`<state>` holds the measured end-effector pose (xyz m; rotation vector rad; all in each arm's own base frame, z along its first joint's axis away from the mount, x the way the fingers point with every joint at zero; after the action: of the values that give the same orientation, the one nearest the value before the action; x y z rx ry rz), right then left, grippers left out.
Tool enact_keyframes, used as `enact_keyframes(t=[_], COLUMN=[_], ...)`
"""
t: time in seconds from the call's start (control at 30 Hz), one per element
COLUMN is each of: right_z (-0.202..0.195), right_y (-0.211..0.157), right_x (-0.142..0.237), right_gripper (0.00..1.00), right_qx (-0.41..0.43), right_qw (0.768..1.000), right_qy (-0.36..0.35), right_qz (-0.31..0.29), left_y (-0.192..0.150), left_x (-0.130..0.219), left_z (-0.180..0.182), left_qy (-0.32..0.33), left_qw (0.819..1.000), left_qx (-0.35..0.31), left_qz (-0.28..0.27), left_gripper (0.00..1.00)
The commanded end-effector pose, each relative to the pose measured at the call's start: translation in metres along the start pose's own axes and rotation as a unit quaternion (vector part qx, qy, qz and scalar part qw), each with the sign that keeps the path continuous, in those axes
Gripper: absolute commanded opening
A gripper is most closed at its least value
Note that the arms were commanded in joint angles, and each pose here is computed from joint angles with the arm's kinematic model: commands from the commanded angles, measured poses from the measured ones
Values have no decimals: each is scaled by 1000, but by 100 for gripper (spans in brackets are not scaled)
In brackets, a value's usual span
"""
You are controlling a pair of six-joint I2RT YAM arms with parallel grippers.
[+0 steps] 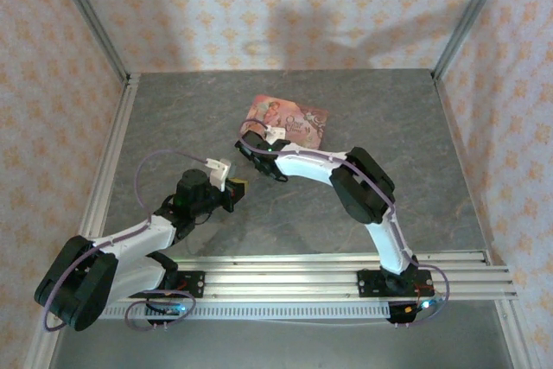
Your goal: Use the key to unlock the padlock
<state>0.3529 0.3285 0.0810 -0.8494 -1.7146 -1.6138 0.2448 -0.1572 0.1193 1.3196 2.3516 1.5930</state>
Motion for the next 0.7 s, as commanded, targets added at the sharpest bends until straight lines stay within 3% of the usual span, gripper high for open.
enact_keyframes(t=[0.0, 0.17, 0.43, 0.67], right_z=[0, -1, -6, -15], right_y=[16, 17, 23, 25], right_x=[-5, -16, -18, -3], right_gripper=[50, 43, 17, 5], right_qx=[-10, -10, -2, 17], right_qw=[999, 999, 997, 998], right_qy=[-16, -23, -28, -2], right_qz=[-29, -48, -65, -59], left_y=[-1, -2, -4, -4], left_x=[3, 4, 2, -2], left_z=[1, 1, 2, 0], left_qy=[0, -2, -2, -10], left_qw=[1000, 1000, 1000, 1000], left_qx=[-10, -11, -14, -13], left_qz=[0, -1, 3, 11], left_gripper=[0, 0, 0, 0])
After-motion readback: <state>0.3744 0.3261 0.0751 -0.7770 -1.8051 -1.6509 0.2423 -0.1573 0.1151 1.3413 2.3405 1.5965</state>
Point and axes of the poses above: each hand's point on the last joint's axis, 136 mm out from that joint toward the fingers, its own x axis back along the fingers, its own z axis along the line the jaws close on, y = z × x, the point moved 4 cm from there along x, back along the fingers, and after that the axes turned 9 degrees about x, right-handed, at the moved point
